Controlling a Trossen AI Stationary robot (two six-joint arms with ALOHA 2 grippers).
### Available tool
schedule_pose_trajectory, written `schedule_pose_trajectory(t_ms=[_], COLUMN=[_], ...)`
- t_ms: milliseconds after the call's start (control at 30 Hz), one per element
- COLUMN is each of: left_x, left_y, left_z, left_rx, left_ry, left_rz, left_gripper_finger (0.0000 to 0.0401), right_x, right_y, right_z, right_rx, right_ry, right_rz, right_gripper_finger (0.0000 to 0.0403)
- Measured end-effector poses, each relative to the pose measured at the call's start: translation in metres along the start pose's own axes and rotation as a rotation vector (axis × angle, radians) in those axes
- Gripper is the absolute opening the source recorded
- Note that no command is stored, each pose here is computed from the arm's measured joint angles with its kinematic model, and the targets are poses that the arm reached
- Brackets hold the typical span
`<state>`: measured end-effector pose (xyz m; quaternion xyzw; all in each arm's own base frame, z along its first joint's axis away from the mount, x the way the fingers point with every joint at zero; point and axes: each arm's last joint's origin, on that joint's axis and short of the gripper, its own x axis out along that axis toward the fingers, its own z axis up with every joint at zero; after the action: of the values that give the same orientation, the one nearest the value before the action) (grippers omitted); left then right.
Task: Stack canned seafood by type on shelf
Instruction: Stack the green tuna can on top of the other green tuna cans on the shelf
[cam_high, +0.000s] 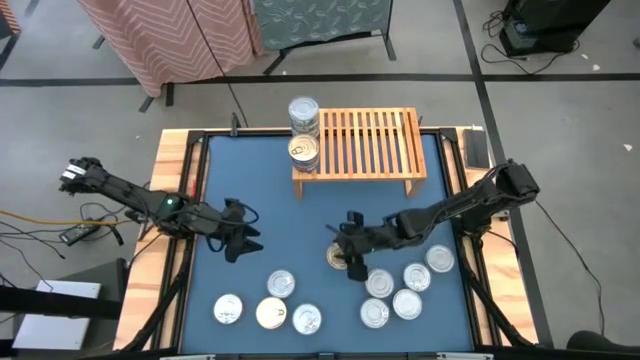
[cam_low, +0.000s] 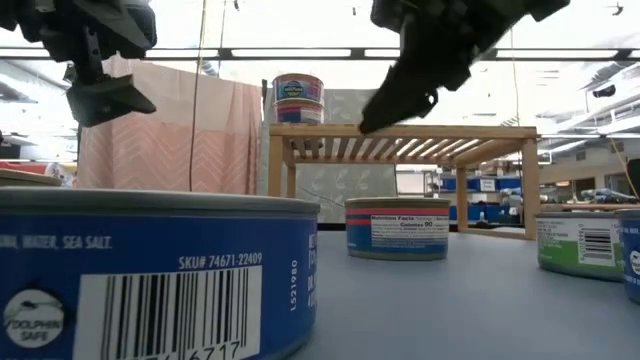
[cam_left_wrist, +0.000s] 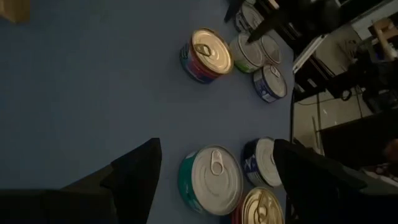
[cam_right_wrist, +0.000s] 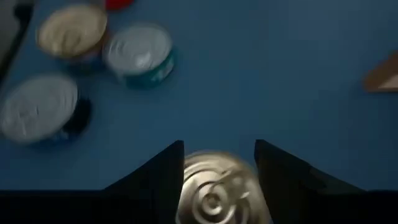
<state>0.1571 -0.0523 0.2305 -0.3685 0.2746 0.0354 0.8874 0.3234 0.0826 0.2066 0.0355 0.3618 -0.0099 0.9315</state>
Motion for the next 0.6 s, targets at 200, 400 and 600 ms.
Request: schedule_pose_trajectory(t_ms=[200,400,600], left_x=[0.016,0.03,0.037], left_y=[-0.003,-0.004,-0.007], left_z=[-0.001,-0.004,-0.003], left_rx=[-0.014,0.037,0.036], left_ry=[0.018,0.035,0.016], left_rz=[-0.006,0.016,-0.009], left_gripper_finger=[0.0312,0.0312,0.0312], right_x=[-0.028,-0.052,-0.063], right_y=[-0.007,0.017,0.052], right_z=[-0.004,-0.04,-0.07], right_rx=[0.114,0.183,0.248], right_ry=[0.107,0.424,0.518], right_rz=[-0.011,-0.017,0.012], right_gripper_finger=[0.0196,0.0191,0.019])
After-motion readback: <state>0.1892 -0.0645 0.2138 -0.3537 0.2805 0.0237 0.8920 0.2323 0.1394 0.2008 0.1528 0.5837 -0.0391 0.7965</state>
